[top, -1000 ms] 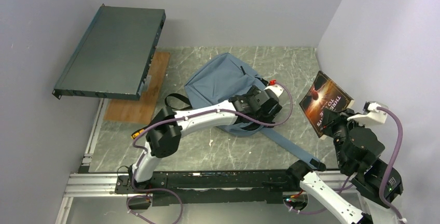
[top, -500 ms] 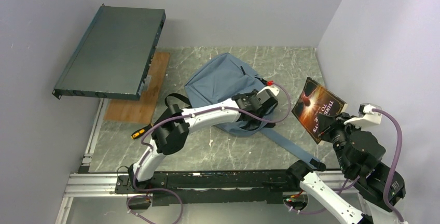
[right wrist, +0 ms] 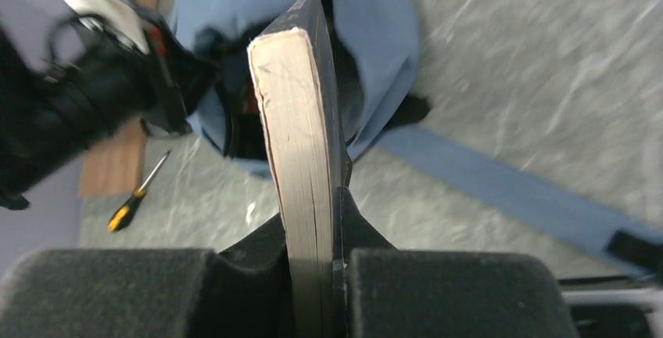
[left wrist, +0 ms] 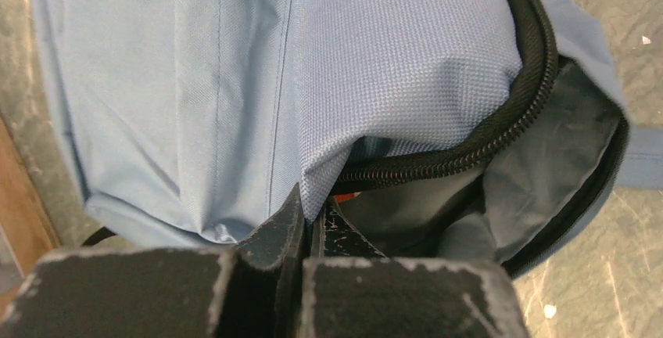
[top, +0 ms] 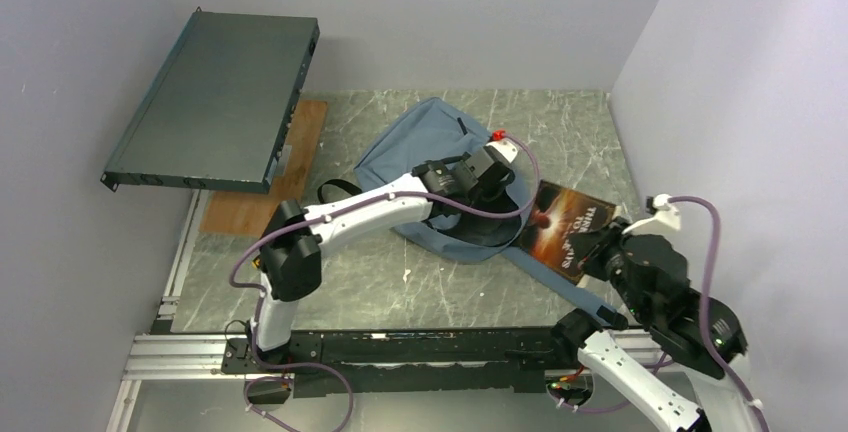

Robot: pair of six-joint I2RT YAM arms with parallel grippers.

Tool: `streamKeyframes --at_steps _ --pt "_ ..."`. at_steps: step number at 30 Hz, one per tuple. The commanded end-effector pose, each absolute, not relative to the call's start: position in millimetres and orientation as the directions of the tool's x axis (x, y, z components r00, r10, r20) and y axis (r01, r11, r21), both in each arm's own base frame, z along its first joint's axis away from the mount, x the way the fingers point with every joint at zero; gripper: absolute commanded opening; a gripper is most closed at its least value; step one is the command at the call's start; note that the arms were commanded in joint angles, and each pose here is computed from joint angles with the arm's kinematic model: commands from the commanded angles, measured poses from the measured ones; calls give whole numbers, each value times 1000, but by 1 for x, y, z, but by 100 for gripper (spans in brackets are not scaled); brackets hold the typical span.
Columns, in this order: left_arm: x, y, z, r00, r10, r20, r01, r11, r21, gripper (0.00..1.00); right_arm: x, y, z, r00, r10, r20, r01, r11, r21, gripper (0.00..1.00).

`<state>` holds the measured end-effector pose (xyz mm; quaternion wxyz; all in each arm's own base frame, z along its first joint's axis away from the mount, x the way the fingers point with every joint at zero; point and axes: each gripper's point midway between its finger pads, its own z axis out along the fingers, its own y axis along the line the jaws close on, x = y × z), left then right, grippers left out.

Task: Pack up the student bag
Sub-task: Place the book in the student bag.

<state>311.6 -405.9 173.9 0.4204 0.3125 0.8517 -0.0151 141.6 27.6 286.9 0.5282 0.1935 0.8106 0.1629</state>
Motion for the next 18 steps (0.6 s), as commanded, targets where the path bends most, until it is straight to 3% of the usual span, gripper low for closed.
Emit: streamKeyframes --at_steps 1,10,18 --pt "315 -386 243 -356 498 -791 567 787 241 0 146 88 298 -452 705 -546 85 644 761 0" --pt "294 -391 260 -319 513 -797 695 698 171 0 173 145 281 -532 793 -297 107 410 906 0" --pt "280 -387 266 -300 523 -798 743 653 148 0 202 145 287 -418 892 -173 173 265 948 0"
